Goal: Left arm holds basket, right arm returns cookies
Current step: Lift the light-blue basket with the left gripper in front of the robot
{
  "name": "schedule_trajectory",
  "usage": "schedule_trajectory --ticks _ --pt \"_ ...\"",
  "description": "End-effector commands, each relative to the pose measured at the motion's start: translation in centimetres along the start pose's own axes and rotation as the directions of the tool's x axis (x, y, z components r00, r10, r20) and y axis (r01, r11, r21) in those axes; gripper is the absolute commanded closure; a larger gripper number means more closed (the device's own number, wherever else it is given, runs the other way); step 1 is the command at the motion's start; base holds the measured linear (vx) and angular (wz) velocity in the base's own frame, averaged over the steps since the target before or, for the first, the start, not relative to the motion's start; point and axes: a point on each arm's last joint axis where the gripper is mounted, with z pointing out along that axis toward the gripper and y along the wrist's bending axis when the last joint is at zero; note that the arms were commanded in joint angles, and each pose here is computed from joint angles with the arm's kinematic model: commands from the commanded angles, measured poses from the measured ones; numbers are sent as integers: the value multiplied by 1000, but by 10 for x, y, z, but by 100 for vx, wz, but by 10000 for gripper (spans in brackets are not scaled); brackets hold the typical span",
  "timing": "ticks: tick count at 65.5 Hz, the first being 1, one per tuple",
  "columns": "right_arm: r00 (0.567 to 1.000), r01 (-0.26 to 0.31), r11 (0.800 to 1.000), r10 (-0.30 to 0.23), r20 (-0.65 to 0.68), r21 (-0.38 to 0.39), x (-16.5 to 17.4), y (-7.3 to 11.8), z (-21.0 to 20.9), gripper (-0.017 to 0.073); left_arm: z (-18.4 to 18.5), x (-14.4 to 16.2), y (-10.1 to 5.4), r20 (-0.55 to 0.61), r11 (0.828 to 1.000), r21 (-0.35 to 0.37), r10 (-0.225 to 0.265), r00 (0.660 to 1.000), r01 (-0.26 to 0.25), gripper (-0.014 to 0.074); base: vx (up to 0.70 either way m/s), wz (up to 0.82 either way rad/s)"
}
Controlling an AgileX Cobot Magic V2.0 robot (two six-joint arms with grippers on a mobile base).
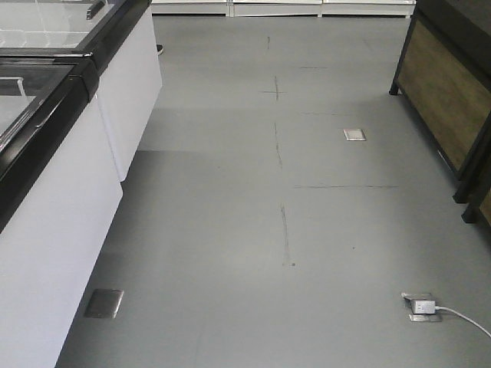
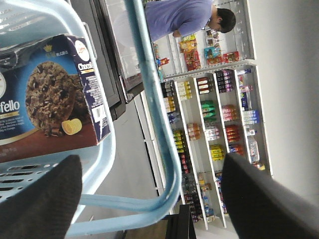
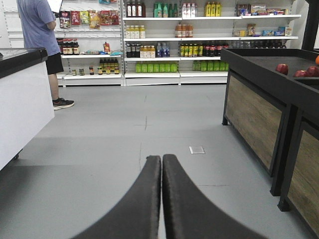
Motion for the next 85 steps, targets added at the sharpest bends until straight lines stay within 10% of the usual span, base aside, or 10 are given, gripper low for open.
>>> schedule_trajectory --ticks 1,58,85 --pt "996 11 1000 -11 87 0 -7 0 -1 567 1 -7 -21 2 991 136 14 1000 -14 41 0 0" --pt "996 11 1000 -11 87 0 -7 0 -1 567 74 -39 -21 -86 987 163 0 996 14 64 0 0" --pt "996 11 1000 -11 87 0 -7 0 -1 567 63 -42 -25 -124 980 200 5 992 20 528 0 0"
